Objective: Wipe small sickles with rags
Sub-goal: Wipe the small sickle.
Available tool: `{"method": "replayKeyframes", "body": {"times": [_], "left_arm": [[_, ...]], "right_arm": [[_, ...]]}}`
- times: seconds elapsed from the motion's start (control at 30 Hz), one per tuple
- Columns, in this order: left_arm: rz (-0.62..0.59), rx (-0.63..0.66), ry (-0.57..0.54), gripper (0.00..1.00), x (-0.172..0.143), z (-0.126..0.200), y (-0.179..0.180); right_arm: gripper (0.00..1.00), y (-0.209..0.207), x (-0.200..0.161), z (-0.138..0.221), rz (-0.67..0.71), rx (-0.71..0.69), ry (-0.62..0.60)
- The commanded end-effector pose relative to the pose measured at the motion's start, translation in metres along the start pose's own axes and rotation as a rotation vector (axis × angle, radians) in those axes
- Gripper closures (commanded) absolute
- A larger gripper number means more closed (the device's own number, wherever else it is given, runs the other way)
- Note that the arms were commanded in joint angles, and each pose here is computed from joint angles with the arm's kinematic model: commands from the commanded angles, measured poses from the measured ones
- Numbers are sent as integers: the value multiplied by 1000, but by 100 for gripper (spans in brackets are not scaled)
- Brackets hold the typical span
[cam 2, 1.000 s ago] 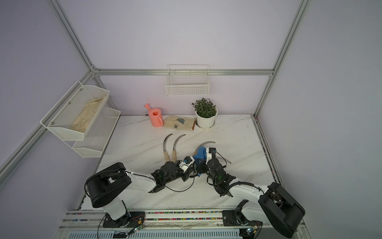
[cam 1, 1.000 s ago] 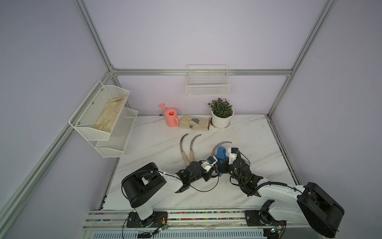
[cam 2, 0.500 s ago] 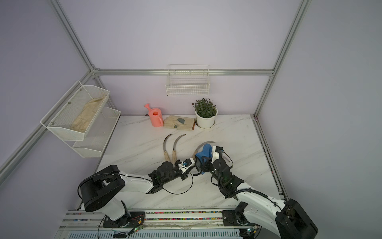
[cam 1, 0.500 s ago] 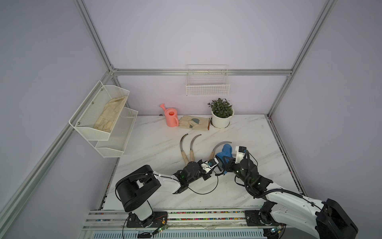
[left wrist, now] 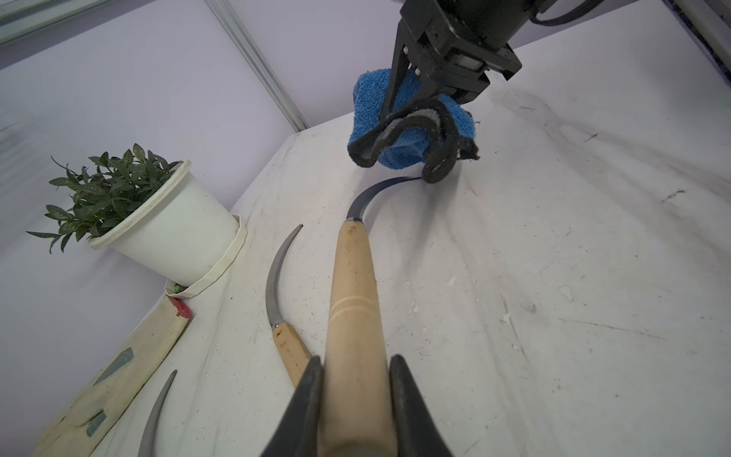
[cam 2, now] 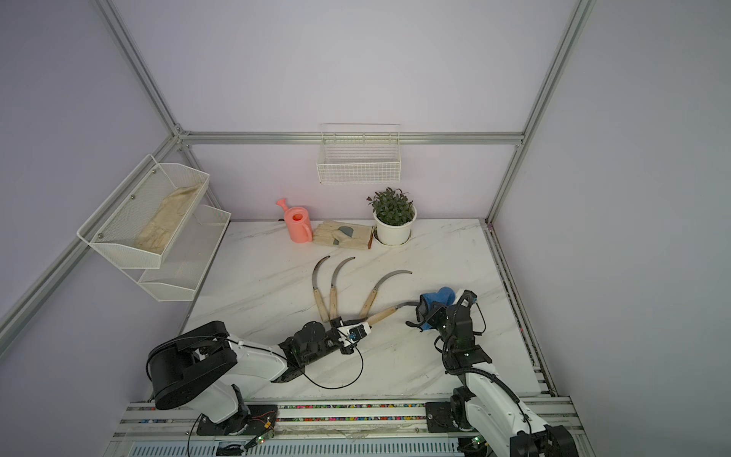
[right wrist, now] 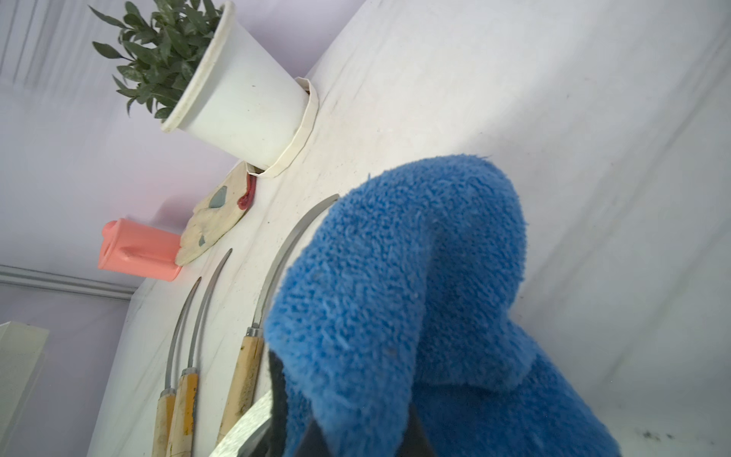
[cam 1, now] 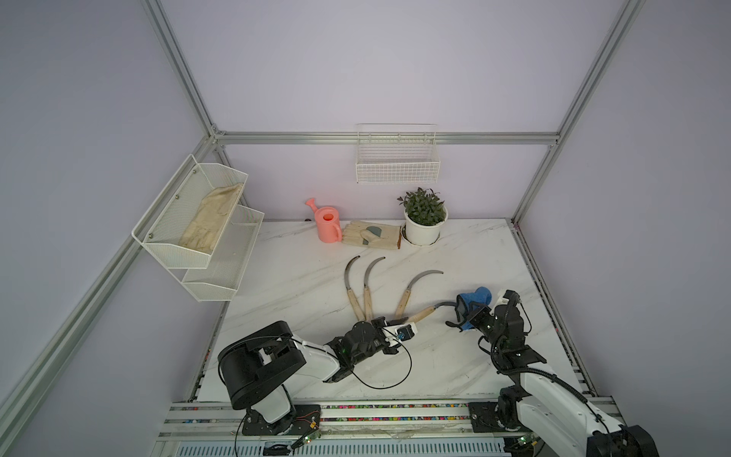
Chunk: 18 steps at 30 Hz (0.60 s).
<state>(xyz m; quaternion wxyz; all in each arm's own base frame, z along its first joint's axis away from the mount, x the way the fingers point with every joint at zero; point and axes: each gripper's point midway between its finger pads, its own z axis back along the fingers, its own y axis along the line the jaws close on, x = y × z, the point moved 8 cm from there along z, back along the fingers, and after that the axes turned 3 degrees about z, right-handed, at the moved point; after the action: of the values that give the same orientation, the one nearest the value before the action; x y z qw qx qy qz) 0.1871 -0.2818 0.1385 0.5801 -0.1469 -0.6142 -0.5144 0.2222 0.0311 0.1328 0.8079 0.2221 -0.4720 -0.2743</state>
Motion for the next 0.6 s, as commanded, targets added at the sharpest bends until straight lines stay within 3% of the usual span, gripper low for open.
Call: {"method": "replayKeyframes", "body": {"times": [0.0,0.33,0.57], "left_arm": [[-58,43,-42,100,5,3,0],[-77,38,-46,100,6,3,-4],[-88,31,-50,100,8,3,-6]], "right_arm": [[100,2,-6,-2,-67,67,27],[100,8,-19,-25,-57,186,121],[100,50,-33,-38,54,466,273]]}}
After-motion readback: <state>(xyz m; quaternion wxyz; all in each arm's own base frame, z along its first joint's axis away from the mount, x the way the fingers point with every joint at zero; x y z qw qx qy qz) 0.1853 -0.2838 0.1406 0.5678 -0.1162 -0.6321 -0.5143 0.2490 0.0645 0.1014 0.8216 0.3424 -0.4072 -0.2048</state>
